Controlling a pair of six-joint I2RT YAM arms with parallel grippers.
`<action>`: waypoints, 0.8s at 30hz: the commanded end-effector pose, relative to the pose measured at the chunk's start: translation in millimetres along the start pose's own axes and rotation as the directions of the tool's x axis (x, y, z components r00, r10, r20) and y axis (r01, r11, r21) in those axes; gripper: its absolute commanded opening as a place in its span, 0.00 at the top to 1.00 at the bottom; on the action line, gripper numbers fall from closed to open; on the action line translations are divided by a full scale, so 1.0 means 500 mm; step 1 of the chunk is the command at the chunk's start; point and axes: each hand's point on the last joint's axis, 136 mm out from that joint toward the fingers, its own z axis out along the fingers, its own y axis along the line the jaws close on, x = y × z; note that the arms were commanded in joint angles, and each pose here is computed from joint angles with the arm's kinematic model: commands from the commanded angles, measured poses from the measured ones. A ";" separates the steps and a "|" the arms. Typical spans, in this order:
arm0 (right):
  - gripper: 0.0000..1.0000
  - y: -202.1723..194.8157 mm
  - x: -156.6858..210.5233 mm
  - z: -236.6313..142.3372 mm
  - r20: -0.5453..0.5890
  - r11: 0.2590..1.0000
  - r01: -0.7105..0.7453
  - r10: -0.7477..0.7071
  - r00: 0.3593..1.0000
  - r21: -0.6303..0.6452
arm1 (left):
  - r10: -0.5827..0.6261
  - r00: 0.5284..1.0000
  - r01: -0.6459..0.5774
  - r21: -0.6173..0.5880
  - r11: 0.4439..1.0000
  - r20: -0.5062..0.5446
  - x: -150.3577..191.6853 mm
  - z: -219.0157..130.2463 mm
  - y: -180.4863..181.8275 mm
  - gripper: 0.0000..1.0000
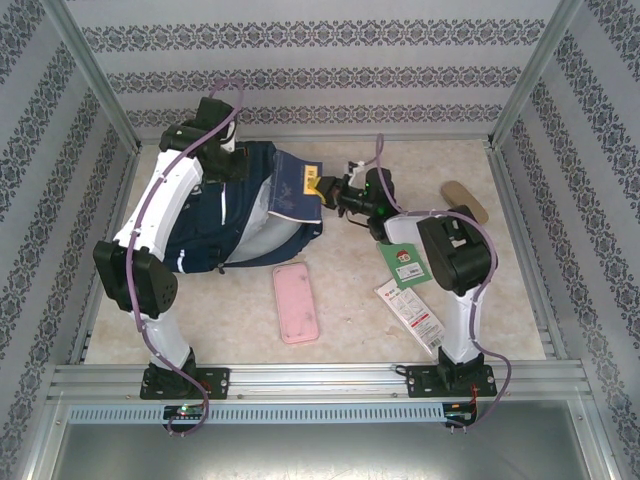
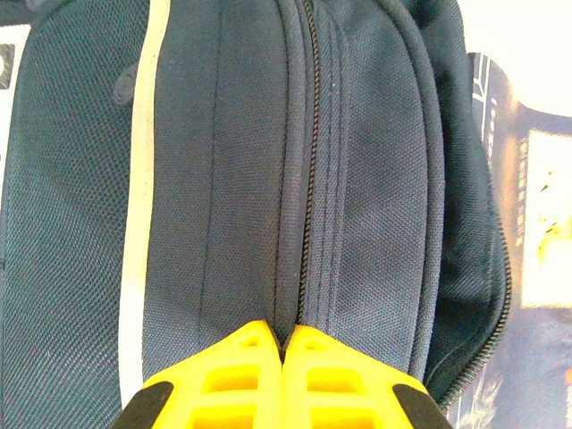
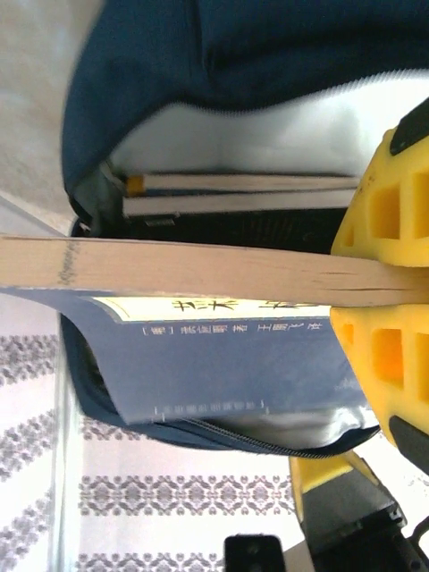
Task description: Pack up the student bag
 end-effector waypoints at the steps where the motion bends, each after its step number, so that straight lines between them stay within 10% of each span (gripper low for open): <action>1: 1.00 0.033 -0.043 -0.063 0.095 0.998 0.060 -0.057 0.994 -0.030 | -0.038 0.992 0.025 0.103 0.994 0.117 -0.041 -0.066 -0.032 1.00; 24: 1.00 -0.005 0.098 0.219 0.012 1.000 0.028 -0.028 1.000 0.001 | -0.130 0.985 0.074 0.398 0.914 0.114 -0.076 -0.134 -0.106 1.00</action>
